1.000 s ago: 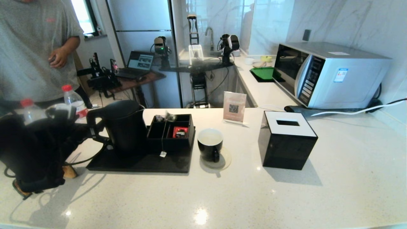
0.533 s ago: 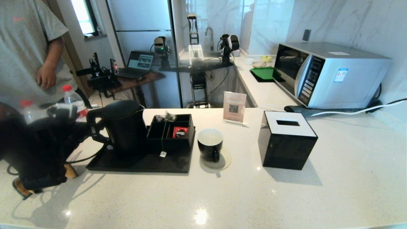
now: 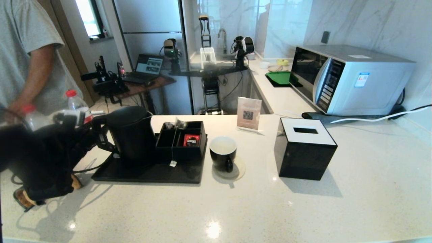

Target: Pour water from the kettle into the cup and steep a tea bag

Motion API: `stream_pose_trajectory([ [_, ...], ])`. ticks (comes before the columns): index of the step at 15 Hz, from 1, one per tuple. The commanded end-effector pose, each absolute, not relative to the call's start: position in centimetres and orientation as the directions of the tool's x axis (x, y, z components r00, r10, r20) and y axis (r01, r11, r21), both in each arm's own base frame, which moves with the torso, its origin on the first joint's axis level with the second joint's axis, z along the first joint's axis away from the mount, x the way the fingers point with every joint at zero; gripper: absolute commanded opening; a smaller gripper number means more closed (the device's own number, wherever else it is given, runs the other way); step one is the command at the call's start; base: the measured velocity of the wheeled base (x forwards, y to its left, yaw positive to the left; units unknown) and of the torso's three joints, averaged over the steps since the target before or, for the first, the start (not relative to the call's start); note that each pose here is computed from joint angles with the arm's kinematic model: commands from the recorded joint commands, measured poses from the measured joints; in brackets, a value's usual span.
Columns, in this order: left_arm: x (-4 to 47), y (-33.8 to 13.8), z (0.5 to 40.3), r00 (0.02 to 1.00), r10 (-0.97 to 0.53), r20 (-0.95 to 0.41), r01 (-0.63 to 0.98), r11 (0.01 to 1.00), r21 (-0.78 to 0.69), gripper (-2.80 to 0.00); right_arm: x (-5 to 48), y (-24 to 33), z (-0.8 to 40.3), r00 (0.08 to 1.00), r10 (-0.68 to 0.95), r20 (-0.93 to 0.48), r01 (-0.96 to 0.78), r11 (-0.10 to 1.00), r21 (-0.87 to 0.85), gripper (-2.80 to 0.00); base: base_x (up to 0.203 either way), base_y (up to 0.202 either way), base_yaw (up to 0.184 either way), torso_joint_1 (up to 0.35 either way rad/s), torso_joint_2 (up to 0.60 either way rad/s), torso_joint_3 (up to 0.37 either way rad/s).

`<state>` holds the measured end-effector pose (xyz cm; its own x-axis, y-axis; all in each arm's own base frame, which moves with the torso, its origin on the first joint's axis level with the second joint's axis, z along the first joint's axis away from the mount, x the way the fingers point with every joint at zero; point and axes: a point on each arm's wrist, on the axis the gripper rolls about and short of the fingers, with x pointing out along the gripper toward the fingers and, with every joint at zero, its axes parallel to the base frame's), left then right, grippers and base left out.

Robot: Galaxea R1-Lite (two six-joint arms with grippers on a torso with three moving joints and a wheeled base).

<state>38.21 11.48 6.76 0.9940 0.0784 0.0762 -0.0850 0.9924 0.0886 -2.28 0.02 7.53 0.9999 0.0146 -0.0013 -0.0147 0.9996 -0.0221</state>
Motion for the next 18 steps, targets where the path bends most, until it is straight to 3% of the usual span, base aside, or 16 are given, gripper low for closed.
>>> stream_pose_trajectory([
  [1,38.2,11.5,7.1,0.99,0.076,0.119,-0.088,0.991,0.099,-2.8,-2.3,0.0,7.5,1.0,0.015,-0.002,-0.015,1.0,-0.023,-2.8,0.0,0.0,0.0,0.0,0.0,0.0],
  [9,38.2,11.4,7.6,0.988,0.08,0.134,-0.094,0.99,0.101,-2.8,-2.3,0.0,7.5,1.0,0.015,-0.002,-0.015,1.0,-0.023,-2.8,0.0,0.0,0.0,0.0,0.0,0.0],
  [18,36.2,12.1,11.3,0.97,0.129,0.207,-0.148,0.986,0.079,-2.8,-2.3,0.0,7.5,1.0,0.015,-0.002,-0.015,1.0,-0.023,-2.8,0.0,0.0,0.0,0.0,0.0,0.0],
])
